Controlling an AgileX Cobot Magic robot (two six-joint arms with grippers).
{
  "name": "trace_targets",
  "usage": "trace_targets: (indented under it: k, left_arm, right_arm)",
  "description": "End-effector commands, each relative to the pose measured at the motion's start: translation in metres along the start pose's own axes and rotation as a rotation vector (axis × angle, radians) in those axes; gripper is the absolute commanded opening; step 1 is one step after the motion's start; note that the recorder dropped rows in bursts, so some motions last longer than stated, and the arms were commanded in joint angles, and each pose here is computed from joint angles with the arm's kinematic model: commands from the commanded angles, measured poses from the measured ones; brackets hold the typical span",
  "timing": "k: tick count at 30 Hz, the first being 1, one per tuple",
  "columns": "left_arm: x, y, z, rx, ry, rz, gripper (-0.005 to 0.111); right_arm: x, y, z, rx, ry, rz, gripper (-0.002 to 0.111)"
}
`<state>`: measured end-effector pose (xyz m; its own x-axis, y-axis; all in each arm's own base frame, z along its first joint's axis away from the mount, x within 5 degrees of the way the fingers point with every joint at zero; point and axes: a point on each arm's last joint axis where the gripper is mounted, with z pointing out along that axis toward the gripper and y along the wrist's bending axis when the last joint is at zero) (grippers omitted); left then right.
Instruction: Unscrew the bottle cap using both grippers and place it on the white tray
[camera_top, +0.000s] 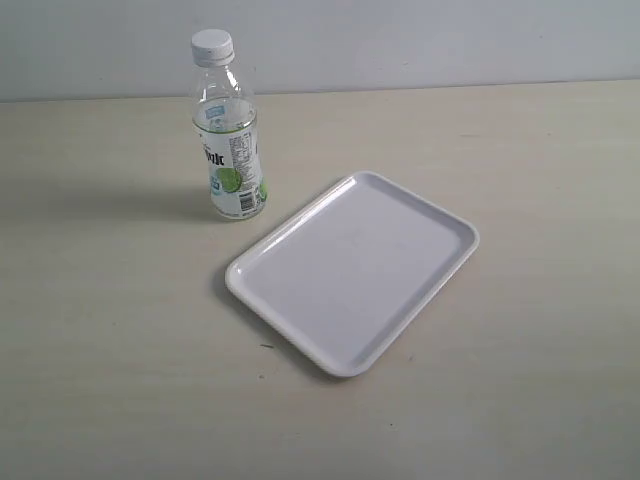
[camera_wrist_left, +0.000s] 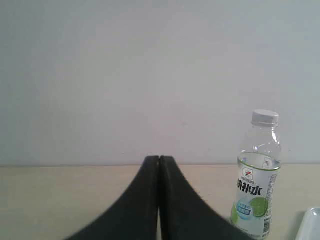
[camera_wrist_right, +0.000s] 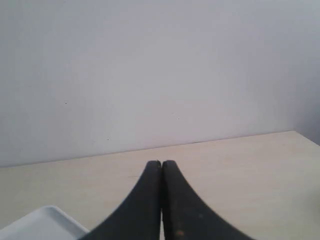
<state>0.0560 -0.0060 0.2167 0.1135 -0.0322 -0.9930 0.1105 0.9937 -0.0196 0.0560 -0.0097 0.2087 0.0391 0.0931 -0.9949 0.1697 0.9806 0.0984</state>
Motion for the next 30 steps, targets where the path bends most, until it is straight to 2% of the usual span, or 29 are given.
trace_targets:
  k: [1,14,15,16,18,24,25,27,29,30]
  left_arm:
    - [0.000,0.000,-0.001,-0.002,-0.008,-0.010,0.000]
    - [-0.004,0.000,-0.001,-0.004,-0.053,-0.001,0.000]
    - [-0.004,0.001,-0.001,-0.004,-0.054,-0.137,0.000]
    - [-0.004,0.001,-0.001,-0.004,-0.058,-0.210,0.000]
    - [-0.009,0.001,-0.001,-0.002,-0.107,-0.273,0.000]
    - [-0.009,0.001,-0.001,-0.001,-0.108,-0.292,0.000]
    - [-0.010,0.002,-0.001,-0.001,-0.117,-0.331,0.000]
    - [-0.015,0.003,-0.002,0.005,-0.179,-0.404,0.000]
    - [-0.024,0.005,0.002,0.000,-0.269,-0.396,0.000]
    - [-0.024,0.005,0.008,-0.007,-0.258,-0.409,0.000]
  right_arm:
    - [0.001,0.000,0.000,-0.003,-0.005,-0.006,0.000]
    - [0.001,0.000,0.000,-0.003,-0.005,-0.006,0.000]
    - [0.001,0.000,0.000,-0.003,-0.005,-0.006,0.000]
    - [0.001,0.000,0.000,-0.003,-0.005,-0.006,0.000]
    - [0.001,0.000,0.000,-0.003,-0.005,-0.006,0.000]
    - [0.001,0.000,0.000,-0.003,-0.005,-0.006,0.000]
    - [0.001,0.000,0.000,-0.003,-0.005,-0.006,0.000]
    - [0.001,0.000,0.000,-0.003,-0.005,-0.006,0.000]
    - [0.001,0.000,0.000,-0.003,-0.005,-0.006,0.000]
    - [0.001,0.000,0.000,-0.003,-0.005,-0.006,0.000]
